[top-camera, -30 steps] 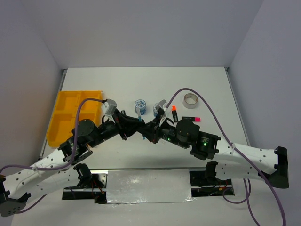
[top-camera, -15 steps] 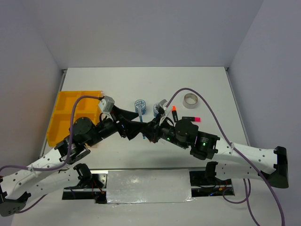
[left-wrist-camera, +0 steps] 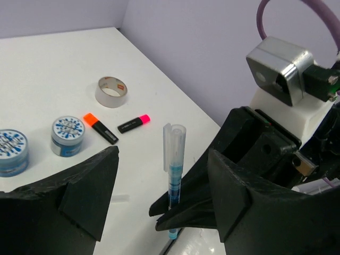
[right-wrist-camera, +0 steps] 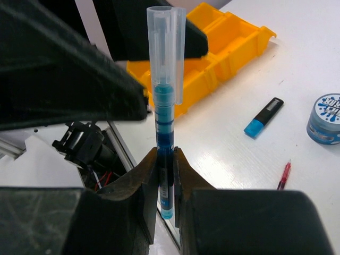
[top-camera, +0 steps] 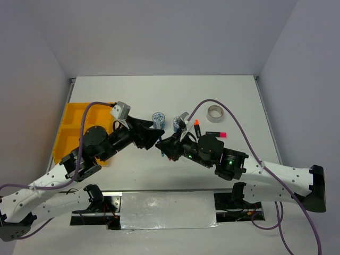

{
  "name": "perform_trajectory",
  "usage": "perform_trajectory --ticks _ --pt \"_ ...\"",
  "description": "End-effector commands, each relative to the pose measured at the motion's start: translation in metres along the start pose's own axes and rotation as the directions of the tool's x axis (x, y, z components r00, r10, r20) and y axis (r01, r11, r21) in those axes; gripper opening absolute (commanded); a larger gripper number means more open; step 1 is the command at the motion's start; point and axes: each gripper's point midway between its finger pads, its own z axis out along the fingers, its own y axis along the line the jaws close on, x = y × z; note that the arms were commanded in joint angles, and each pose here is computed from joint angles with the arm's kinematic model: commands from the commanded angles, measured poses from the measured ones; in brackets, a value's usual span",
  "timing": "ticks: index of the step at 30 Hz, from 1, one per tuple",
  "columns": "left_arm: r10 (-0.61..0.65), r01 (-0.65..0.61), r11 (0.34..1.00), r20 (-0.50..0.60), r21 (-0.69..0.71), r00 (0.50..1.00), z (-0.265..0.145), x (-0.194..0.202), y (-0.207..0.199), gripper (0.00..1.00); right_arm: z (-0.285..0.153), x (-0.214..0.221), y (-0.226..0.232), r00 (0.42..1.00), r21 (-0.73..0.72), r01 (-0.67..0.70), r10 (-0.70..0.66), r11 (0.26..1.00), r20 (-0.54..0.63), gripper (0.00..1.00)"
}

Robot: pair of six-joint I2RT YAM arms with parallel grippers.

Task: Sort the stationery into containers
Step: Close the pen cap on the pen.

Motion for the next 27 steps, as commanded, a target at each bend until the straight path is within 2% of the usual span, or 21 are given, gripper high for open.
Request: perform_trajectory --ticks 1,11,15,17,23,27 --pt "0.038 -0.038 0.999 0.102 -0.006 0.994 -0.004 -0.039 -0.009 0.79 0.001 -0.011 0.003 0.999 -0.004 -0.009 0.009 1.000 0.033 0.00" --pt "0.061 -0.062 0.998 0.098 0.004 0.993 -0.001 -0.044 -0.013 0.71 0.008 -0.004 0.004 1.000 -0.005 -0.004 0.004 1.000 -0.003 0.00" --pt "0.064 -0.065 0.998 0.081 0.002 0.995 0.004 -0.040 -0.013 0.63 0.010 -0.004 0.003 1.000 0.001 0.001 -0.001 1.000 -0.010 0.00" --pt "0.065 -0.065 0.998 0.079 -0.005 0.995 0.004 -0.039 -0.011 0.62 0.010 -0.005 0.003 1.000 0.002 0.000 0.000 1.000 -0.007 0.00" --pt "0.065 -0.064 0.998 0.069 -0.010 0.995 0.005 -0.034 -0.008 0.48 0.010 -0.005 0.004 1.000 0.001 0.001 -0.001 1.000 -0.010 0.00" --pt "0.062 -0.061 0.998 0.065 -0.012 0.996 0.004 -0.031 -0.007 0.48 0.010 -0.009 0.005 1.000 0.002 -0.002 0.002 1.000 -0.002 0.00"
